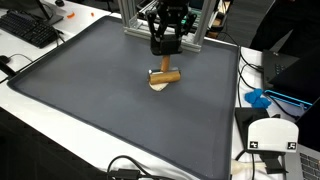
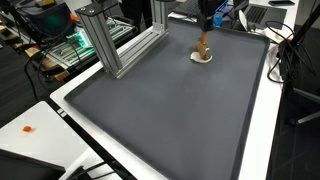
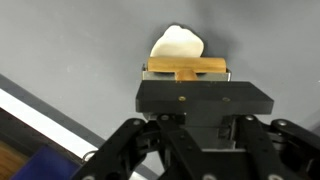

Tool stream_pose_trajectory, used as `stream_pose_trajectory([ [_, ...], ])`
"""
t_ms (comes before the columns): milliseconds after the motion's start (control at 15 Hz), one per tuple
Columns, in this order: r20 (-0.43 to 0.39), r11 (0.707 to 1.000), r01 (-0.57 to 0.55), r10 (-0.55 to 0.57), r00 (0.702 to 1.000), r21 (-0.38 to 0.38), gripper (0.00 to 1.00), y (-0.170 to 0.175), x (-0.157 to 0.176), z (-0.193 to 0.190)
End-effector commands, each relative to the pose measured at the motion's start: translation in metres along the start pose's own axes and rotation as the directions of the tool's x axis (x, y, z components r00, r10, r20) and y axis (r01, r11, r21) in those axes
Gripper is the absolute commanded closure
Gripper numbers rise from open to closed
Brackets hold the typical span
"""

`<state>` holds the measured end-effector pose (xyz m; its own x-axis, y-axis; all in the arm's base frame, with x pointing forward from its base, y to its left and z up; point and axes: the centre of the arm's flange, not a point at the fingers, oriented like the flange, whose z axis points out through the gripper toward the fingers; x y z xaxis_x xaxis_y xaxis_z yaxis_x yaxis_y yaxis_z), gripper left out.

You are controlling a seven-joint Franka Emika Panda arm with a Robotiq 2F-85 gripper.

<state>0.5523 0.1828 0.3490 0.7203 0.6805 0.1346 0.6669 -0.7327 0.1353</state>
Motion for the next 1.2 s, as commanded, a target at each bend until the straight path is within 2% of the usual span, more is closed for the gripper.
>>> stream_pose_trajectory([
  [0, -0.035, 0.999, -0.032, 0.031, 0.999, -0.018, 0.78, -0.013, -0.002, 0.021],
  [400, -0.073, 0.987, -0.141, 0.136, 0.988, -0.075, 0.78, -0.019, 0.003, 0.024],
  [667, -0.072, 0.96, -0.261, 0.255, 0.964, -0.098, 0.78, -0.022, 0.007, 0.022],
  [1133, -0.073, 0.878, -0.478, 0.475, 0.877, -0.02, 0.78, -0.011, 0.008, 0.0],
])
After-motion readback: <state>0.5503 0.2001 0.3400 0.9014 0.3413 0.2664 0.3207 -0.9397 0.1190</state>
